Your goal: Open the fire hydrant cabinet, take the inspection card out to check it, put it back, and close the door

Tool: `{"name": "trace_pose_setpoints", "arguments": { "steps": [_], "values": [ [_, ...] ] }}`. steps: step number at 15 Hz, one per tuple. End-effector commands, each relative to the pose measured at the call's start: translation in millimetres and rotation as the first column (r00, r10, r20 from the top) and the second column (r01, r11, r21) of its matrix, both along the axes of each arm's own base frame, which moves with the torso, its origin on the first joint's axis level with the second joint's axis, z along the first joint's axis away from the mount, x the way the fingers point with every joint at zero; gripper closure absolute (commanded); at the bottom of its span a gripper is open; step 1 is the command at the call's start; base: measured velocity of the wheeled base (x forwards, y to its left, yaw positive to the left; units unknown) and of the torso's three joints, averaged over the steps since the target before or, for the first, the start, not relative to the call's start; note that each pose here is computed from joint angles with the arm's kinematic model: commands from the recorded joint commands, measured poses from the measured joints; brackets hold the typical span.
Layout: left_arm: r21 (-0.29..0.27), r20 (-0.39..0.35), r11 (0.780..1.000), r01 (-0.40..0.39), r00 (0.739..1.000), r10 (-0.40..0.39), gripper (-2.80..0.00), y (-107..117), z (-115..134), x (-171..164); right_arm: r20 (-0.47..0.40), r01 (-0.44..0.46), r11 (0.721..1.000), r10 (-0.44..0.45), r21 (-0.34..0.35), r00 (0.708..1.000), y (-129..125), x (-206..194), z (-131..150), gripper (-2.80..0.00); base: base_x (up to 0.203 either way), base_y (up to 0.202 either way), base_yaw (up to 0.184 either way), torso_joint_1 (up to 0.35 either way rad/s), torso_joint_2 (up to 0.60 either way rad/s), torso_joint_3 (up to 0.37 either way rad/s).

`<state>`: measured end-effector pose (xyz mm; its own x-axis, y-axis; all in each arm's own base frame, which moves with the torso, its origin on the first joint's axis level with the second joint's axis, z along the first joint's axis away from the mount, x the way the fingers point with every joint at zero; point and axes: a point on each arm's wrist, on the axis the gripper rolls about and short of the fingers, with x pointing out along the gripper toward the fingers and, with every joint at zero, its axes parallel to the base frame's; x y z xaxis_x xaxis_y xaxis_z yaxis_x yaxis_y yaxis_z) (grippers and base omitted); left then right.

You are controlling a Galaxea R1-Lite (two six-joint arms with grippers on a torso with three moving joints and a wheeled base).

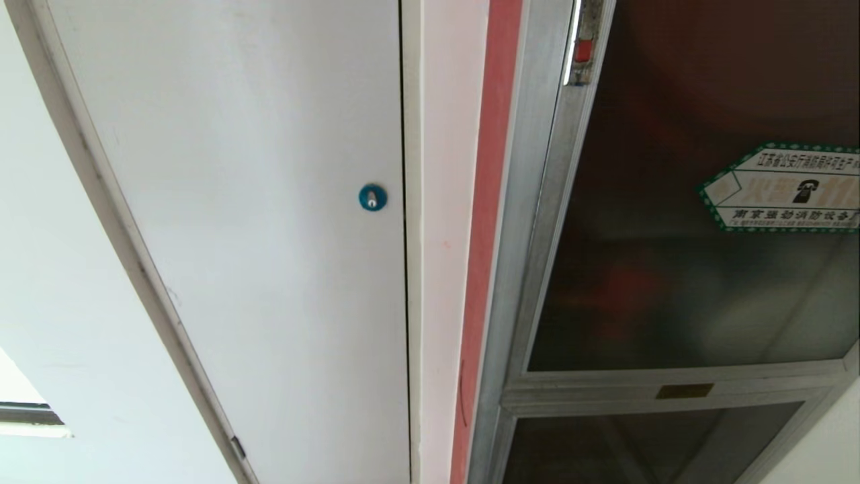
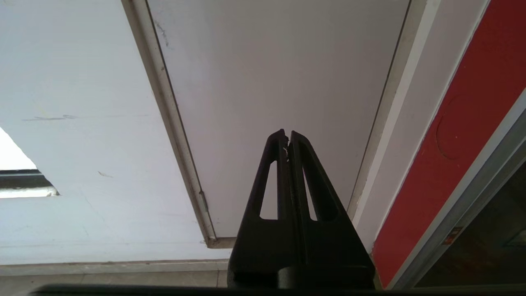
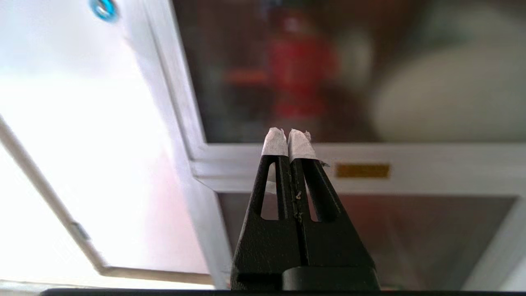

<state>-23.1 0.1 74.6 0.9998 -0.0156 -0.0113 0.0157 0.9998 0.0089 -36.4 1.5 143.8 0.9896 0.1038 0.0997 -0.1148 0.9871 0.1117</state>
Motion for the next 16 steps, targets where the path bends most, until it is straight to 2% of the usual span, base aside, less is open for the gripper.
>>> {"name": "trace_pose_setpoints", "arguments": {
  "steps": [1,3,8,10,14,16],
  "values": [
    [0.0,-0.001,1.0,0.0,1.0,0.0,0.0,0,0,0,-0.018,-0.07,0.996,0.071,0.05,0.997,2,8,36,0.0,0.0,0.0,0.0,0.0,0.0,0.0],
    [0.0,-0.001,1.0,0.0,1.0,0.0,0.0,0,0,0,-0.026,-0.188,0.972,0.194,0.138,0.981,4,16,69,0.0,0.0,0.0,0.0,0.0,0.0,0.0],
    [0.0,-0.003,1.0,0.0,1.0,0.0,0.0,0,0,0,-0.082,-0.386,0.9,0.409,0.204,0.909,9,50,123,0.0,0.0,0.0,0.0,0.0,0.0,0.0],
    [0.0,-0.001,1.0,0.0,1.0,0.0,0.0,0,0,0,-0.102,-0.43,0.874,0.46,0.225,0.882,11,68,141,0.0,0.0,0.0,0.0,0.0,0.0,0.0],
    [0.0,-0.001,1.0,0.001,1.0,-0.001,0.0,0,0,0,-0.135,-0.468,0.848,0.509,0.247,0.85,13,106,172,0.0,0.0,0.0,0.0,0.0,0.0,0.0],
    [0.0,-0.001,1.0,0.0,1.0,0.0,0.0,0,0,0,-0.155,-0.521,0.81,0.57,0.27,0.807,19,118,180,0.0,0.0,0.0,0.0,0.0,0.0,0.0]
  ]
}}
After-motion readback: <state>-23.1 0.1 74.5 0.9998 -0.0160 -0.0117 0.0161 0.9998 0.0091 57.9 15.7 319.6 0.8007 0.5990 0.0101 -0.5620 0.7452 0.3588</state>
